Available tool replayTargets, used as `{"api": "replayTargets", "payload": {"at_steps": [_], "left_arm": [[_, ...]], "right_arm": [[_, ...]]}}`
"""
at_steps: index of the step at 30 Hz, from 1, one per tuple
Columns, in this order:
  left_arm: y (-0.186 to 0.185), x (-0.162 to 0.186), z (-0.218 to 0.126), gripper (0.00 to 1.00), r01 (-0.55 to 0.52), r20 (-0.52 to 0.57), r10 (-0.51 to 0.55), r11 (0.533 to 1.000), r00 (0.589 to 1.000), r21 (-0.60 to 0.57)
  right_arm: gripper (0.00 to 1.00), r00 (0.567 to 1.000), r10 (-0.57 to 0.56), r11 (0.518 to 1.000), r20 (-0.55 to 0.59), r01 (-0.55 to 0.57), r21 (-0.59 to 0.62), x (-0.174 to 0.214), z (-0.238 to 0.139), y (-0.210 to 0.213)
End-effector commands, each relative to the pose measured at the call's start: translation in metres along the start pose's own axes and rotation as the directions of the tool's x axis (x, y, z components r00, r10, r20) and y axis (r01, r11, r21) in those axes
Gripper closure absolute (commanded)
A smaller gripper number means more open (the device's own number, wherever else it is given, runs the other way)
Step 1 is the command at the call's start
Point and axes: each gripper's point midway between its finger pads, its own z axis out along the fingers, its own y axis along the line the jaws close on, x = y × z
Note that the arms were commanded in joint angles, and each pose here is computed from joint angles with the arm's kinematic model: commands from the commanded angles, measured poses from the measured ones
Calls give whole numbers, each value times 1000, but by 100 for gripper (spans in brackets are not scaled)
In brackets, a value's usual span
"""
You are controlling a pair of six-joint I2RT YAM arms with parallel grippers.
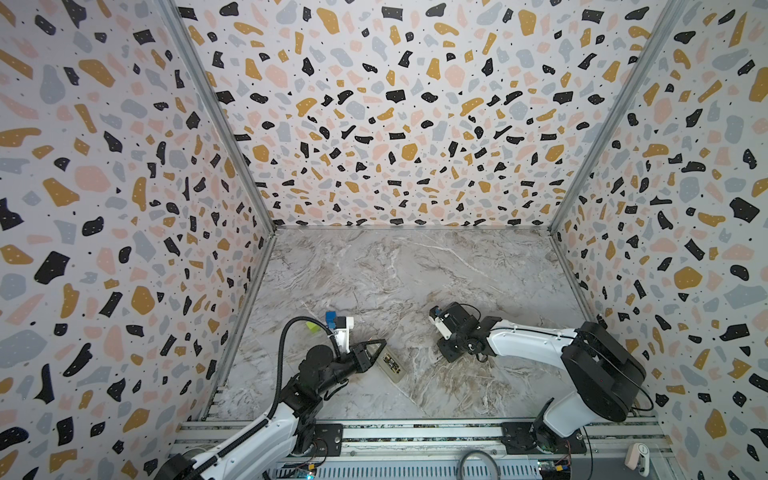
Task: Load the batteries into the remote control
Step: 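Lower the right gripper and close it on the battery cover, then carry the cover to the remote held by the left gripper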
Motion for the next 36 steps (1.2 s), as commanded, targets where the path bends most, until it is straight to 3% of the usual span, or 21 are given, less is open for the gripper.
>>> {"api": "replayTargets", "payload": {"at_steps": [1, 11, 19, 36], "left_arm": [[-15, -10, -1, 100, -44, 44, 42, 997, 998, 57], [-13, -12, -1, 100, -39, 62, 36, 998, 997, 49], [-12, -17, -3, 100, -31, 93, 27, 999, 995, 43], [-4, -32, -9, 100, 17, 196, -20, 1000, 980, 17]], "right_arm": [[69, 999, -4, 1000, -38, 4, -9, 13, -2, 0], [79, 1000, -18, 1000, -25, 18, -22, 13, -6, 3], [83, 993, -94, 994, 75, 98, -44, -5, -25, 22], [87, 919, -259, 956, 297, 288, -60, -54, -101, 104]]}}
